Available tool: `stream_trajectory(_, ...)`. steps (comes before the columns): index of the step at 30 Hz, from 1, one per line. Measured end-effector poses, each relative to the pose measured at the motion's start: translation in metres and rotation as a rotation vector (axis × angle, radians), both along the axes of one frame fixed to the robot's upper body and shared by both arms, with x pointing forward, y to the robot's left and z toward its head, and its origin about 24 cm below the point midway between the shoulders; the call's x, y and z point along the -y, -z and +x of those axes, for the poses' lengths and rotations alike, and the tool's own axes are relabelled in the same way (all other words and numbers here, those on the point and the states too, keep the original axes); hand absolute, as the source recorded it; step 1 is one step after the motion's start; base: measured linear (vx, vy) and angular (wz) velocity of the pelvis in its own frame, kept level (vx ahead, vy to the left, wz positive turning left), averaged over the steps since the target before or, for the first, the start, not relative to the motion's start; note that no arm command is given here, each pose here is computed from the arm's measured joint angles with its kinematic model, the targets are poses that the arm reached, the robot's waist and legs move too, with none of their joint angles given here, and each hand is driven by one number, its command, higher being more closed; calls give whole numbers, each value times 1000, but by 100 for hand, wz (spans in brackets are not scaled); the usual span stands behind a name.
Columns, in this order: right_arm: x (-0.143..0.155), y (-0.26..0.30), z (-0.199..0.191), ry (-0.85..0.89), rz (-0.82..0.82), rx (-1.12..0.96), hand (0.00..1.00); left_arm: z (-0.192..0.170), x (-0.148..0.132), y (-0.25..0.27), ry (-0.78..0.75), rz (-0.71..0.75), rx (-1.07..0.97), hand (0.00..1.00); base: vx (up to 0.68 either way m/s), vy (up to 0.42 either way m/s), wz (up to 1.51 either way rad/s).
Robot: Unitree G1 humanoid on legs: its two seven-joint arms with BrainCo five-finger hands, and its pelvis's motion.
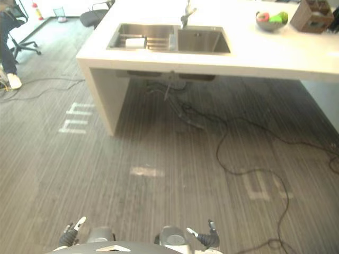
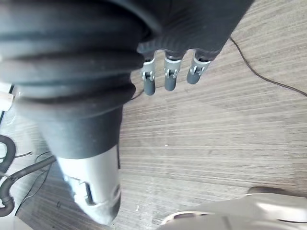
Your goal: Walk over to the sink, pick up the cup, carry it to the dishwasher, place the cup inside the dishwasher, then close the dishwasher door
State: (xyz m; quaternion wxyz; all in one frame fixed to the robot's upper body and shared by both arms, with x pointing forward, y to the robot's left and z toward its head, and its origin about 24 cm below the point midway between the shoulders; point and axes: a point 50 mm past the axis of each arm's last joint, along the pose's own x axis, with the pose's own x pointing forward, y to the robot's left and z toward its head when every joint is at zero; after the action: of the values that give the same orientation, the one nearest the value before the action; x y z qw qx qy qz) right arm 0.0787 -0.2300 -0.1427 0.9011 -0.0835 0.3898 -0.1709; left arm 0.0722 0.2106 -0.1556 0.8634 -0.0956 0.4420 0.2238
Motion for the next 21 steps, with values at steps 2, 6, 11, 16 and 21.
stream_trajectory(2,0,-2,7,3,3,21,0,5,-2,-3,6,12,25,0,511,59,-23)
stream_trajectory(6,5,-8,23,-6,-12,78,0,2,9,-2,65,15,23,0,530,176,-46)
stream_trajectory(11,-19,-7,42,-85,28,107,0,14,-6,-5,98,70,28,0,372,166,-4)
stream_trajectory(16,-18,-5,36,-78,27,77,0,12,-8,-4,137,83,6,0,402,116,-16)
stream_trajectory(21,-14,-4,29,-92,14,61,0,41,-6,-21,146,174,131,0,299,44,-22)
